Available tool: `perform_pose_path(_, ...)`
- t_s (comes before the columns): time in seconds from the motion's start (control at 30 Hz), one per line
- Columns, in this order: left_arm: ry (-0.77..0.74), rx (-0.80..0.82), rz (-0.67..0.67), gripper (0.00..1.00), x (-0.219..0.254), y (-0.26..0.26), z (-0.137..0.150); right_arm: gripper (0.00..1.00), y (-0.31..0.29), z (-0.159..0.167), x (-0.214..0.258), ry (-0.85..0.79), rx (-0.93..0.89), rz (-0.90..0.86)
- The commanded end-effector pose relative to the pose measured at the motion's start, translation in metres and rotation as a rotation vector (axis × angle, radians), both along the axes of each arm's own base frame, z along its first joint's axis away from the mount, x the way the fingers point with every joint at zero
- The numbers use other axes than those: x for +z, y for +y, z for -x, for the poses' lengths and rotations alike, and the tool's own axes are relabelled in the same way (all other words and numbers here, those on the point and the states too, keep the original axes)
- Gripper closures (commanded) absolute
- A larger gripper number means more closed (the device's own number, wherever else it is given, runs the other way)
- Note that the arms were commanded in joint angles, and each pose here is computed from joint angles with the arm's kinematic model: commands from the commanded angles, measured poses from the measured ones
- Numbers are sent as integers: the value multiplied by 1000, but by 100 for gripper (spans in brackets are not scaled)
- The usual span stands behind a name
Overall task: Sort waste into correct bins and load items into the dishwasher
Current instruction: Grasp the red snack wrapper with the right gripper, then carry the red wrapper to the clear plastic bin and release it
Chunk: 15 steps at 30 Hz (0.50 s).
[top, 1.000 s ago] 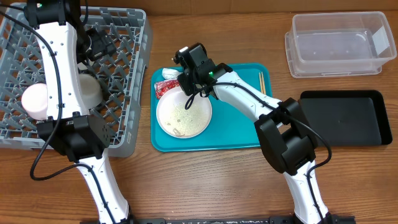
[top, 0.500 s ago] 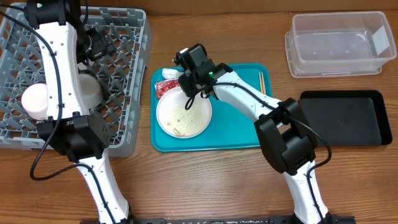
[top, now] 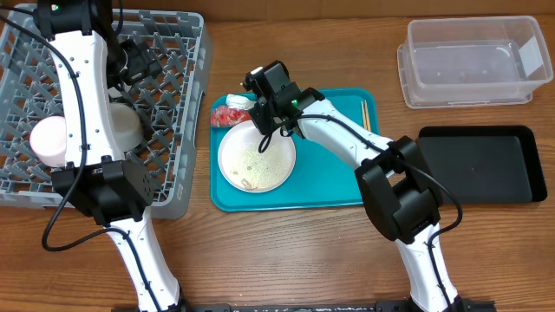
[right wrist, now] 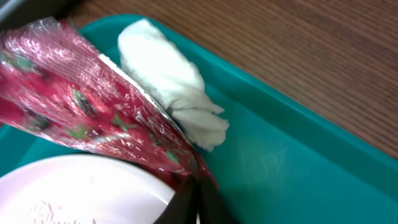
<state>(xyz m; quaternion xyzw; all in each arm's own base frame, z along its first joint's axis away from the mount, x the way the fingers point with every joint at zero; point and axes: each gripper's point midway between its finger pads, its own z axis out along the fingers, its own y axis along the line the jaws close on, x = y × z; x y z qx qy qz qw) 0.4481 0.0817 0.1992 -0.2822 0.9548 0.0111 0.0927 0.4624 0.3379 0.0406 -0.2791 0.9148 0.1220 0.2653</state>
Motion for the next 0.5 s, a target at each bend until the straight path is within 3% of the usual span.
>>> perform_pose_path(0.0, -22, -25, -7, 0, 9, -2, 0, 96, -4, -6, -3, -7, -17, 10)
perform_pose_path(0.2, -23, -25, -7, 0, 9, -2, 0, 96, -14, -8, 26, -42, -46, 22)
perform_pose_path(0.47, -23, -26, -7, 0, 9, -2, 0, 96, -62, -21, 144, -170, -158, -85)
